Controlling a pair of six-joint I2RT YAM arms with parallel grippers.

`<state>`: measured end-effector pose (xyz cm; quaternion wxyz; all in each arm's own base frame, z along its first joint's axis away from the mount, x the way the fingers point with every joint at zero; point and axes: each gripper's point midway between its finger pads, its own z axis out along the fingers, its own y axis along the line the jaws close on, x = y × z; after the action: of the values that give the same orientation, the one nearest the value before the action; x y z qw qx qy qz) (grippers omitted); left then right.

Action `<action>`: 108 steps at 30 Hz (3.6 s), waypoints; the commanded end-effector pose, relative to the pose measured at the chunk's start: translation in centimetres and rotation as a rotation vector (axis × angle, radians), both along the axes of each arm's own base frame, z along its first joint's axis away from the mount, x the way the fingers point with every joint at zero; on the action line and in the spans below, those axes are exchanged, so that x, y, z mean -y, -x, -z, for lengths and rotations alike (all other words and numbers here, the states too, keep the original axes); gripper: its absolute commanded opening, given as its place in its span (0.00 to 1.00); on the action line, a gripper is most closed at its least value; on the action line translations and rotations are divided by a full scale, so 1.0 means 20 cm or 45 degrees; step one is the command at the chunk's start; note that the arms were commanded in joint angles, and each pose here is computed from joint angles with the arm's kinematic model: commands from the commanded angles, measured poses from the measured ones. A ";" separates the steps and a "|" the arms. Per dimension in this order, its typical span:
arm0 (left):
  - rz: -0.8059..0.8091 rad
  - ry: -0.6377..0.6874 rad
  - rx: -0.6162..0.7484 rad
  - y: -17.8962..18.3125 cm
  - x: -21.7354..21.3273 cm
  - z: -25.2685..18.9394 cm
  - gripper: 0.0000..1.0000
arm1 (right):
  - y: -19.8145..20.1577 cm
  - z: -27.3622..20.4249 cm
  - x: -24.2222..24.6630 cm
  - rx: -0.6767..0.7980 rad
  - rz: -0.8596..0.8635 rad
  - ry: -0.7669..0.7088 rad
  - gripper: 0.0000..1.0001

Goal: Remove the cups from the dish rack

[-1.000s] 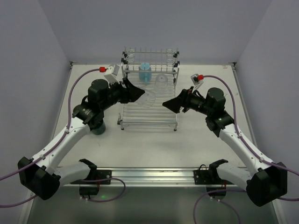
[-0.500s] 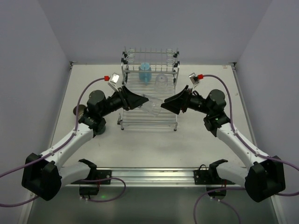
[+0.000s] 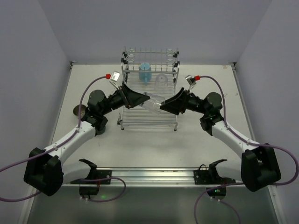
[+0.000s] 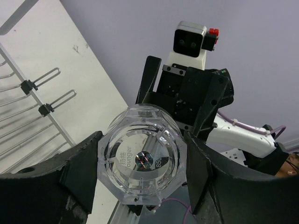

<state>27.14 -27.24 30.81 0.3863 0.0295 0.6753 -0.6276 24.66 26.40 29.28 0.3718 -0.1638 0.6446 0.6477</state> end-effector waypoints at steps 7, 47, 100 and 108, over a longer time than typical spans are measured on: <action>0.034 0.095 0.059 0.00 0.01 -0.06 0.00 | 0.18 -0.23 0.02 0.179 -0.232 -0.295 0.65; 0.129 0.133 0.028 0.09 0.01 0.02 0.94 | 0.12 -0.30 -0.04 0.216 -0.055 -0.241 0.00; -0.724 -1.171 0.315 -0.56 0.21 0.52 0.99 | -0.45 0.77 1.13 -0.768 1.200 1.662 0.00; -0.709 -1.163 0.322 -0.59 0.26 0.53 1.00 | -0.48 0.89 1.12 -0.850 1.069 1.763 0.00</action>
<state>37.42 -31.56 17.12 0.5231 0.1083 0.8361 -0.1249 33.88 4.37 10.57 0.1959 0.1125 0.9721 -0.0629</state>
